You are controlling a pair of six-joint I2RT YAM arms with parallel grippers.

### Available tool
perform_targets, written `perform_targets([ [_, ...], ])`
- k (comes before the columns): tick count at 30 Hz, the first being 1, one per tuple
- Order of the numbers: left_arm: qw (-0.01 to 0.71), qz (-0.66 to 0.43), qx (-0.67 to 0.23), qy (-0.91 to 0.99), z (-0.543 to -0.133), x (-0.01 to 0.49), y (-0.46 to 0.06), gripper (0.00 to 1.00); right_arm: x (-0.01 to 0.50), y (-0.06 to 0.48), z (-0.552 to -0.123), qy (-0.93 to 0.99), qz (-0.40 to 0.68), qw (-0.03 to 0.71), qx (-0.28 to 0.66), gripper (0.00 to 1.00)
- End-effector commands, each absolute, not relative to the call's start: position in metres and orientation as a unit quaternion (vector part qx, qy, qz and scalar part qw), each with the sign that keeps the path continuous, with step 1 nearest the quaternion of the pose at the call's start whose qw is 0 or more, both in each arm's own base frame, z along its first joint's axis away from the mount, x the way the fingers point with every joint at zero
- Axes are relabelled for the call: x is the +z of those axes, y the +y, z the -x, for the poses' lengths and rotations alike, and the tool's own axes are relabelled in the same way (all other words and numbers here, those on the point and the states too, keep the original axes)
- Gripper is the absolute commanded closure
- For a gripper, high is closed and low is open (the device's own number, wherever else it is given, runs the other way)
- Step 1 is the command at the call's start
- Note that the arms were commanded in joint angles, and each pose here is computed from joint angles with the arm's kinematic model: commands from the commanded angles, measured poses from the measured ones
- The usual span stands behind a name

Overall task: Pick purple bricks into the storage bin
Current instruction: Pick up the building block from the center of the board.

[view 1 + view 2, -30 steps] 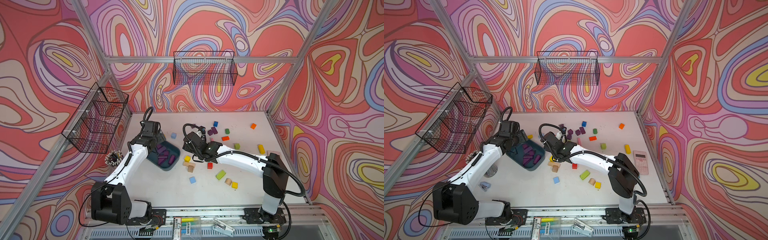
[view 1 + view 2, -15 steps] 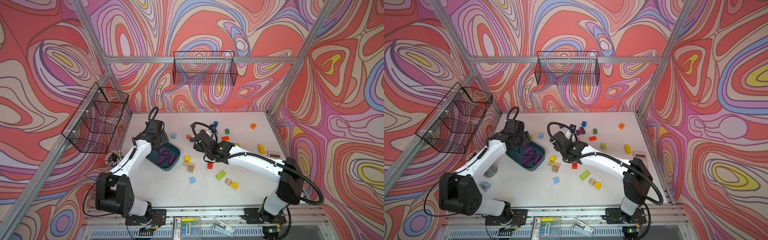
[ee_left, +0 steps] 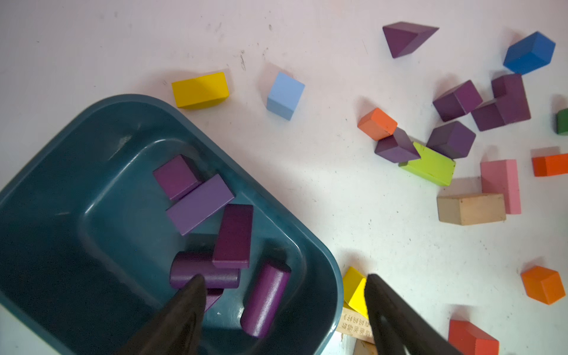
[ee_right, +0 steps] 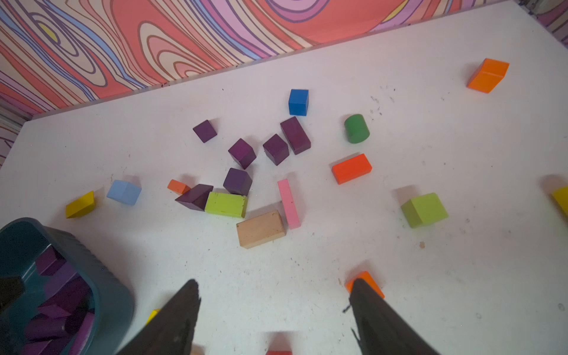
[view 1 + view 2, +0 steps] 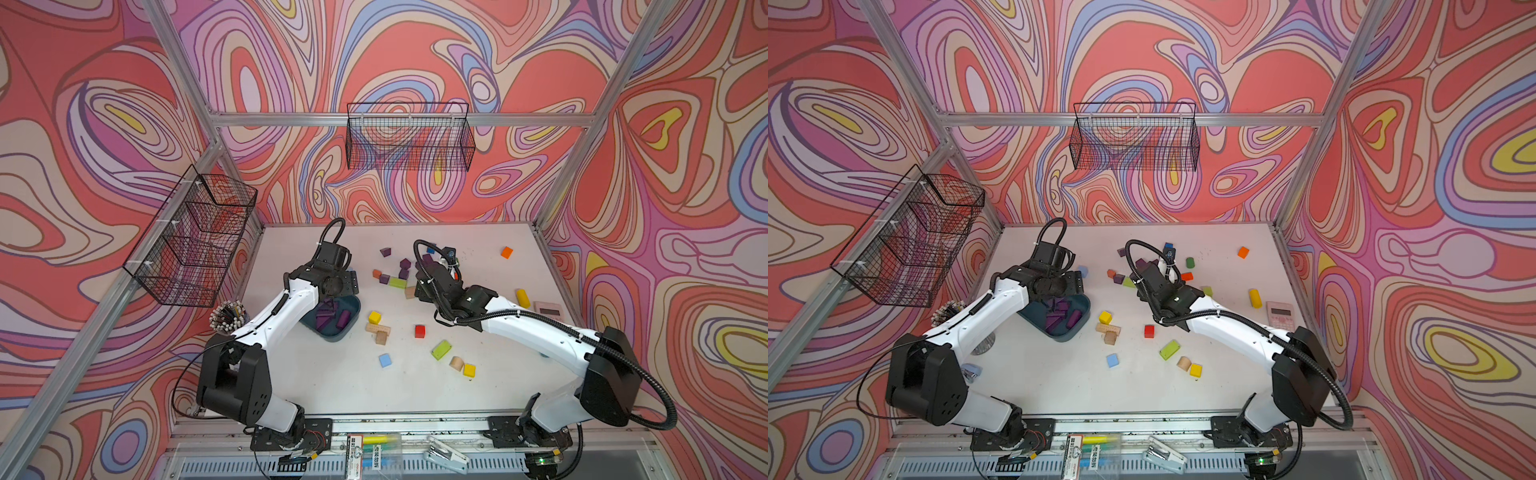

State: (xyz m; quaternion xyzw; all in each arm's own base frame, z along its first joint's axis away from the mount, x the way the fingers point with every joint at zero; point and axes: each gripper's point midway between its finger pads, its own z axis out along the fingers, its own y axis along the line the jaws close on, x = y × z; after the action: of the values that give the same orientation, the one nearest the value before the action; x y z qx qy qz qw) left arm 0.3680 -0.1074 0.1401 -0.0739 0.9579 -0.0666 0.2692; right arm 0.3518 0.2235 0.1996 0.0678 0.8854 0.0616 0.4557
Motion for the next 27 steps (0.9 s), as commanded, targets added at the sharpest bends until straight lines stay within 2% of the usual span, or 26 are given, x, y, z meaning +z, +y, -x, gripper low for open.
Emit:
perform_targets([
  [1,0.268,0.029,-0.110,0.957,-0.372,0.148,-0.129,0.20,0.217,0.220,-0.362,0.857,-0.045,0.510,0.064,0.20],
  [7,0.253,-0.020,-0.158,0.954,-0.374,0.150,-0.160,0.22,0.211,0.210,-0.384,0.837,-0.071,0.539,0.061,0.21],
  [15,0.216,-0.084,-0.145,0.962,-0.393,0.123,-0.184,0.23,0.227,0.206,-0.412,0.806,-0.067,0.588,0.030,0.21],
  [20,0.223,-0.097,-0.146,0.959,-0.404,0.121,-0.191,0.23,0.210,0.196,-0.421,0.818,-0.060,0.571,0.040,0.22],
  [27,0.217,-0.090,-0.141,0.962,-0.411,0.113,-0.198,0.24,0.201,0.218,-0.414,0.837,0.029,0.543,0.067,0.23],
])
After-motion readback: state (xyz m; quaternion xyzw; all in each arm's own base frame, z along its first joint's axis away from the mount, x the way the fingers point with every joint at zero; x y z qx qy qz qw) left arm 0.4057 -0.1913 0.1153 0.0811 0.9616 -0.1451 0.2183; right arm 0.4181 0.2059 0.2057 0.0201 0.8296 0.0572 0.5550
